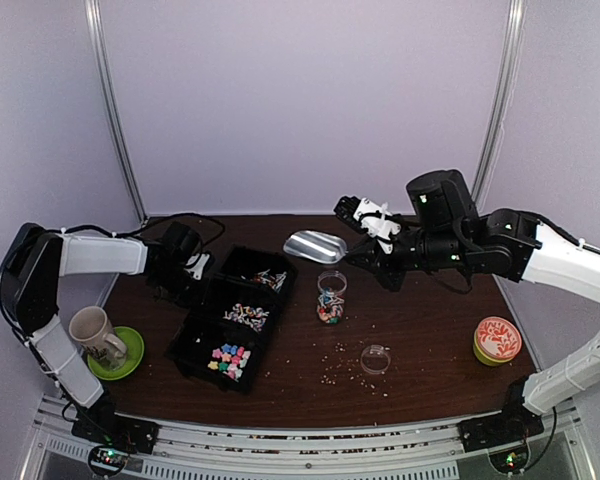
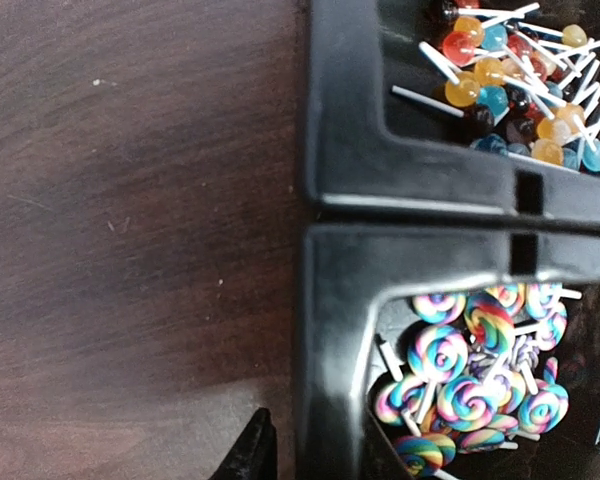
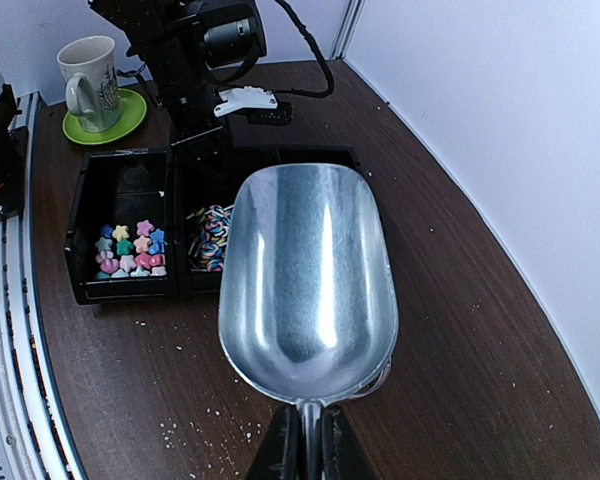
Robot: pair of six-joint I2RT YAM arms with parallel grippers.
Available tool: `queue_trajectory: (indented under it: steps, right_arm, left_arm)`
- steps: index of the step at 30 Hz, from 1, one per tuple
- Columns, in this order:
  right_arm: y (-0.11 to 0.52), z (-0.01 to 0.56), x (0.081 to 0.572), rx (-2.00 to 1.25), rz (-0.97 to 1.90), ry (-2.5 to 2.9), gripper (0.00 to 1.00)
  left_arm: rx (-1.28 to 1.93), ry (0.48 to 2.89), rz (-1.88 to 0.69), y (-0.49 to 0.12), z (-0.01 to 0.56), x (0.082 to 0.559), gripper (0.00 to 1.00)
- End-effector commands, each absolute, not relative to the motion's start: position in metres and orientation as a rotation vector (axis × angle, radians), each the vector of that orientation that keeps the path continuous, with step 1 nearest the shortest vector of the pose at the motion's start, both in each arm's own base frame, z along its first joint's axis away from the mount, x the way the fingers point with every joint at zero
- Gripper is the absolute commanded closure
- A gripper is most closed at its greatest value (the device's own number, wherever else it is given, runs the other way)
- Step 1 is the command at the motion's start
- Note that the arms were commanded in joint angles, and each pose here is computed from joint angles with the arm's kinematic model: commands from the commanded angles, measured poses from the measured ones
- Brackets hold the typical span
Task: Pack the candies
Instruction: Scoop the fake candies from the storage box.
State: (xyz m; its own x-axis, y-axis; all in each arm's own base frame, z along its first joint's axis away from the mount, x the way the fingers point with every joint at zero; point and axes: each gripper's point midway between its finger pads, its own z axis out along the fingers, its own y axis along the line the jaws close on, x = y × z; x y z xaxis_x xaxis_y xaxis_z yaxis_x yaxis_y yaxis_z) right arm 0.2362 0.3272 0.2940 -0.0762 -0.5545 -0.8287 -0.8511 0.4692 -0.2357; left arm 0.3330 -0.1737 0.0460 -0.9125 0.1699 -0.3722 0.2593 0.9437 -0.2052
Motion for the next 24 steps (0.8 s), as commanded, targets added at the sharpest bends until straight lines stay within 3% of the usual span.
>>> queue_trajectory:
  steps: [1, 6, 12, 24]
  right_arm:
    - [0.333, 0.298, 0.239, -1.192, 0.383, 1.733, 1.00]
    - [0.335, 0.298, 0.239, -1.203, 0.383, 1.733, 1.00]
    - [0.336, 0.298, 0.239, -1.209, 0.378, 1.733, 1.00]
    - [0.334, 0.295, 0.247, -1.255, 0.278, 1.830, 1.00]
  left_arm:
    - [0.287, 2.728, -0.426, -0.180, 0.052, 0.346, 0.74]
    - [0.297, 2.746, -0.441, -0.184, 0.046, 0.349, 0.79]
    - [0.305, 2.745, -0.425, -0.182, 0.046, 0.351, 1.00]
    - [0.327, 2.524, -0.342, -0.166, 0.133, 0.354, 1.00]
